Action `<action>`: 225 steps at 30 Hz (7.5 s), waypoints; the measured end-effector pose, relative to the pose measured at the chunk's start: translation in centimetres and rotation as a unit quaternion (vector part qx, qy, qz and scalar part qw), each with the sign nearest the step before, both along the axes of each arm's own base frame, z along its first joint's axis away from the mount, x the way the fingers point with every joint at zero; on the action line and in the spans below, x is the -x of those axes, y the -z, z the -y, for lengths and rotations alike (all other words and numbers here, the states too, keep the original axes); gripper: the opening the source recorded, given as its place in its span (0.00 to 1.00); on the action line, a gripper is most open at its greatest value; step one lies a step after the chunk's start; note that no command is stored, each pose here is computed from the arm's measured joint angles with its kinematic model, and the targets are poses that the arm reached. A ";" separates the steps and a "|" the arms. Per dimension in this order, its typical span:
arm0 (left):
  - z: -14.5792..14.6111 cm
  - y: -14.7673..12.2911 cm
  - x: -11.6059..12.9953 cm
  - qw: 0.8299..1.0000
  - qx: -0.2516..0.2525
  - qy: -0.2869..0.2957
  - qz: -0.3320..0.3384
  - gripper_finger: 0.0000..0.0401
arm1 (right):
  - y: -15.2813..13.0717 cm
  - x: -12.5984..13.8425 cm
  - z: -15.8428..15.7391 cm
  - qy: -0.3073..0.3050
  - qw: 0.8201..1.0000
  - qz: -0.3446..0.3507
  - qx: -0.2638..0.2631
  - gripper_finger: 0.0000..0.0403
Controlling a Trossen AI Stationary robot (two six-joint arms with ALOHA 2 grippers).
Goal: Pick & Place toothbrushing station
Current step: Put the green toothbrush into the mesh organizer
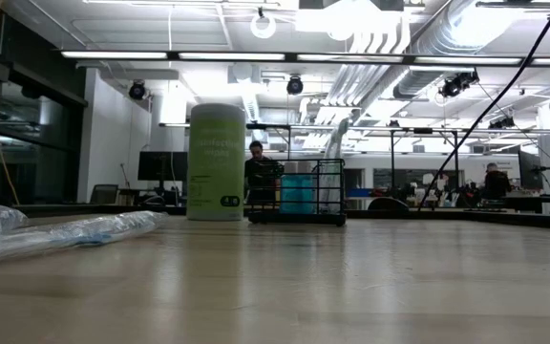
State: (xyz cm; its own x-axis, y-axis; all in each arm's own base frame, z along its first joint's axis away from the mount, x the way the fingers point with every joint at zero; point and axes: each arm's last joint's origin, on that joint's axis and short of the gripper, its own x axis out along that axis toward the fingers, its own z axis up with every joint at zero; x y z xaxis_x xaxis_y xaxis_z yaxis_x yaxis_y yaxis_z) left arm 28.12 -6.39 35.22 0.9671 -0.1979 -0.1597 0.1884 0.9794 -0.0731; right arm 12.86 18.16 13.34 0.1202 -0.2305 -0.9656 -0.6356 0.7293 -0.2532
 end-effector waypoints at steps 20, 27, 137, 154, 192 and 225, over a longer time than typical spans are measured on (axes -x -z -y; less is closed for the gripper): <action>0.0 0.0 0.0 1.000 0.012 -0.002 -0.003 0.28 | -1.6 -1.3 -0.9 -0.057 0.994 0.086 0.044 0.01; 0.0 0.3 -0.2 0.999 0.050 -0.009 -0.015 0.28 | -3.5 -2.4 -1.4 -0.130 0.974 0.146 0.115 0.01; -4.8 5.7 -7.9 0.947 0.243 0.206 -0.035 0.28 | -12.5 -14.3 -1.9 -0.322 0.763 0.317 0.462 0.01; -4.9 5.7 -7.9 0.951 0.238 0.194 -0.031 0.28 | -13.3 -14.9 -1.8 -0.343 0.748 0.341 0.455 0.01; -4.8 5.7 -8.0 0.954 0.236 0.183 -0.027 0.27 | -13.2 -16.4 0.1 -0.350 0.751 0.345 0.441 0.01; -4.6 5.7 -7.9 0.952 0.237 0.190 -0.030 0.01 | -13.2 -16.4 0.0 -0.336 0.760 0.368 0.417 0.01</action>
